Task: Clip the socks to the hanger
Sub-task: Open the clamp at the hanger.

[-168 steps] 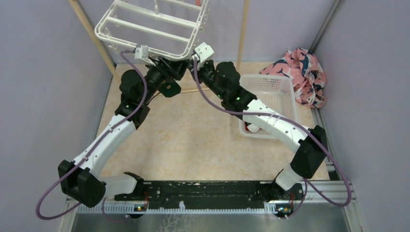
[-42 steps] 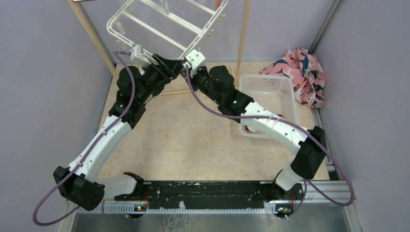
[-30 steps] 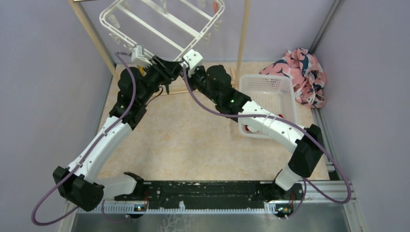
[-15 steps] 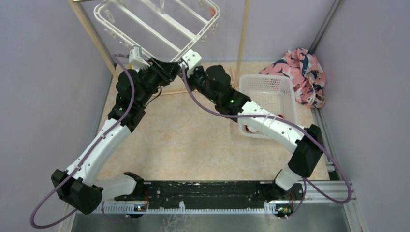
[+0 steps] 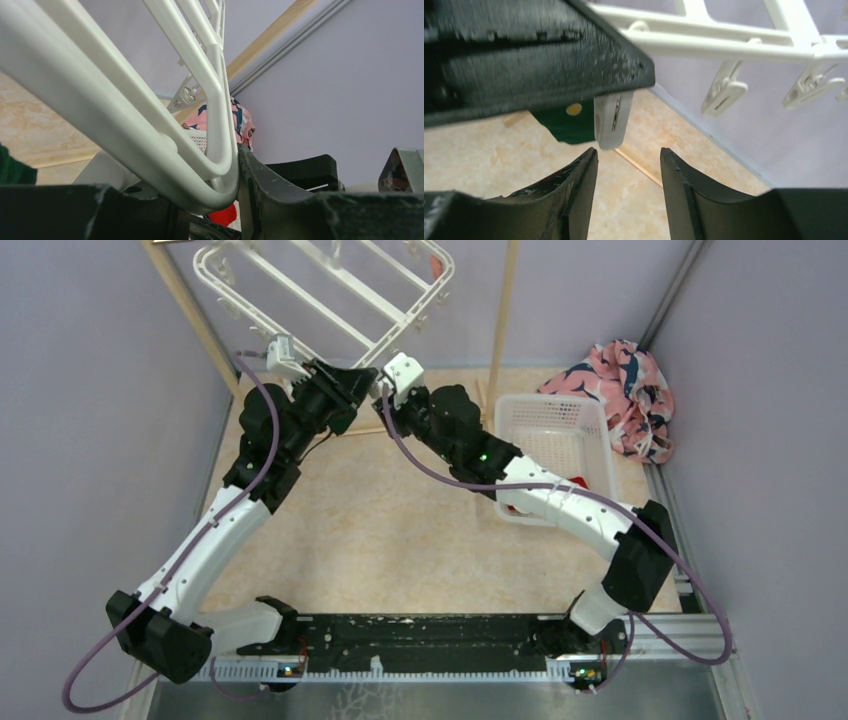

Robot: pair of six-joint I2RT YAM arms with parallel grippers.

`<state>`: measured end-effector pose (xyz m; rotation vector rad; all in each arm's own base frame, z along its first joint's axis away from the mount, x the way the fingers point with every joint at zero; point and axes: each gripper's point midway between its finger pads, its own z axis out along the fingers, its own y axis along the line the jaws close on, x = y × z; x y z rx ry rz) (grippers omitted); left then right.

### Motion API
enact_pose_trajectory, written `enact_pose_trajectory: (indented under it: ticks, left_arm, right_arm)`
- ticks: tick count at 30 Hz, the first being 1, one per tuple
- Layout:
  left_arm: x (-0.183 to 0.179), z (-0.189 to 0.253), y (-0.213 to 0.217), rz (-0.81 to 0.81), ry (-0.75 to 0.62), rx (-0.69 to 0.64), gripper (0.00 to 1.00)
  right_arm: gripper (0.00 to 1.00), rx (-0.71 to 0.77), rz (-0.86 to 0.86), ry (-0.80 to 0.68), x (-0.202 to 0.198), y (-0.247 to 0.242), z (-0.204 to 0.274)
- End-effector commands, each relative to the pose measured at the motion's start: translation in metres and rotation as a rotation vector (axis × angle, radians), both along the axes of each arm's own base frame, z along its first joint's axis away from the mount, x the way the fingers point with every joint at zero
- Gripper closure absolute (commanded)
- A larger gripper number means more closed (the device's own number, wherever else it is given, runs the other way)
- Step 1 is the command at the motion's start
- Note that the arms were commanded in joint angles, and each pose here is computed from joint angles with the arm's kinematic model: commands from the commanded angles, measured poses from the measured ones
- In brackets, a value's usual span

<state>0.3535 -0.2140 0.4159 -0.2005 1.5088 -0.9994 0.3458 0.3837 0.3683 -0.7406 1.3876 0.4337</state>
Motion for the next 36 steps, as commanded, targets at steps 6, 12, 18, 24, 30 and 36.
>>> enact_pose_trajectory:
  ticks: [6, 12, 18, 24, 30, 36]
  left_arm:
    - [-0.011, 0.012, -0.006, -0.047, -0.063, 0.021, 1.0]
    - [-0.01, 0.012, -0.007, -0.052, -0.059, 0.014, 1.0]
    - [-0.008, 0.009, -0.009, -0.058, -0.051, 0.016, 1.0]
    - [-0.01, 0.011, -0.01, -0.067, -0.052, 0.015, 1.0]
    - [-0.012, 0.01, -0.013, -0.09, -0.046, 0.01, 1.0]
    - [-0.015, 0.013, -0.013, -0.094, -0.053, 0.003, 1.0]
  right_arm:
    - [0.45, 0.057, 0.018, -0.109, -0.023, -0.037, 0.04]
    - [0.44, 0.088, 0.083, -0.123, -0.032, -0.038, 0.056]
    - [0.44, 0.092, 0.153, -0.112, -0.033, -0.02, 0.058]
    - [0.44, 0.094, 0.16, -0.114, -0.027, -0.011, 0.06]
    - [0.46, 0.084, 0.158, -0.108, -0.02, -0.003, 0.057]
    - [0.63, 0.096, 0.158, -0.106, -0.015, 0.002, 0.058]
